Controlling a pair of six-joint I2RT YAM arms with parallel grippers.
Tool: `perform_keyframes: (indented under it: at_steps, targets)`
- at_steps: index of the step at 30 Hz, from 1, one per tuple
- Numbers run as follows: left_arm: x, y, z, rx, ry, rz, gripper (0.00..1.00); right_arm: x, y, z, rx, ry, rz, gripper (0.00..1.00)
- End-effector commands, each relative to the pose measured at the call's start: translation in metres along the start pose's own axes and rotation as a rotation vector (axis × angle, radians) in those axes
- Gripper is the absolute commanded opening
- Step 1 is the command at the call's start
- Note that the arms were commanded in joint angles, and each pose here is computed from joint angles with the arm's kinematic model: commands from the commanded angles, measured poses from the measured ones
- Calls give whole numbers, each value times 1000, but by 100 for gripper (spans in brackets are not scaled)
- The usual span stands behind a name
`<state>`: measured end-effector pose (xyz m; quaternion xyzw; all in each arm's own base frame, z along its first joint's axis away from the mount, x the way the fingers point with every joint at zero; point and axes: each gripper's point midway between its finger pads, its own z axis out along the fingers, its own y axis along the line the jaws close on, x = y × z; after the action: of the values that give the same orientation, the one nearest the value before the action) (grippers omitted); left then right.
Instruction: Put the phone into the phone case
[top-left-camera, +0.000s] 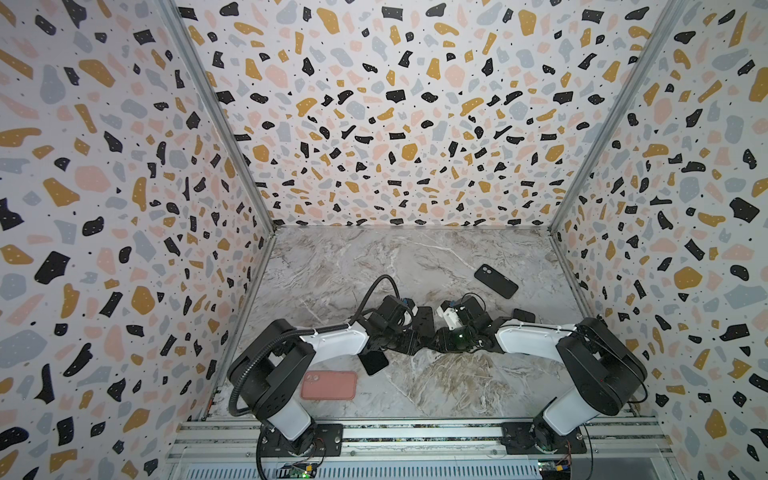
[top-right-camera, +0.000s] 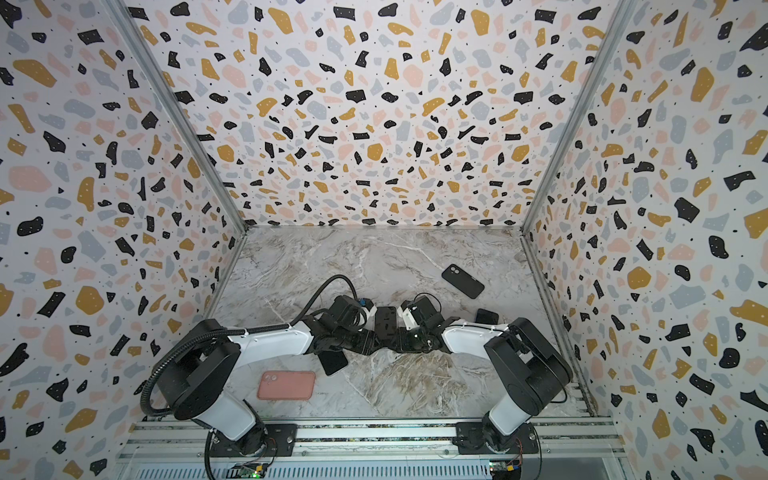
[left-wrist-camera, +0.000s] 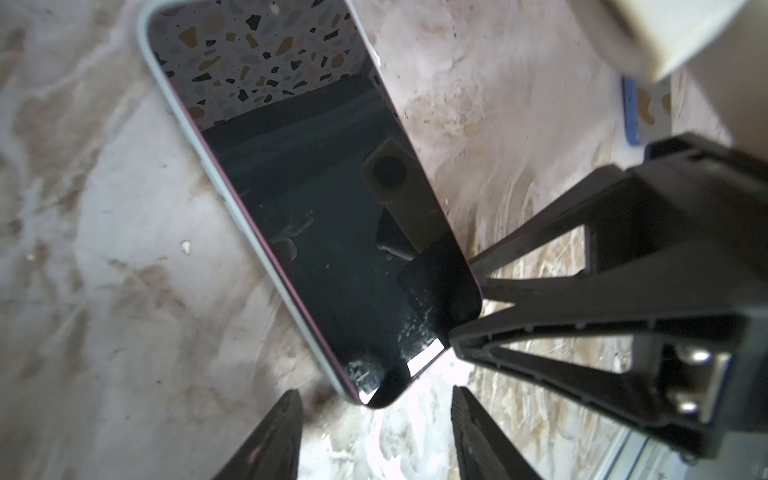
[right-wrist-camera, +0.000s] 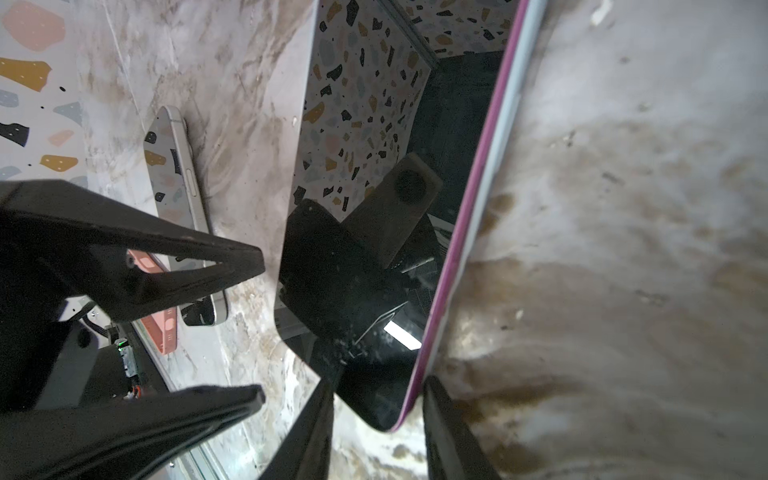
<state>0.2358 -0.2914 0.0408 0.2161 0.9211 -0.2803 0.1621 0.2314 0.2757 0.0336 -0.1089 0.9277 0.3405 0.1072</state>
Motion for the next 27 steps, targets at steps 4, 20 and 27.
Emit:
perform_keyframes:
  at_steps: [4,20,27]
  targets:
    - [7,13,-12,-103,25,152,58,-11,14,-3,-30,-15,-27,38]
    - [-4,10,0,-193,-33,342,58,-15,13,-9,-47,-22,-30,40]
    - [-15,11,6,-205,-58,342,55,-17,17,-10,-57,-23,-34,40]
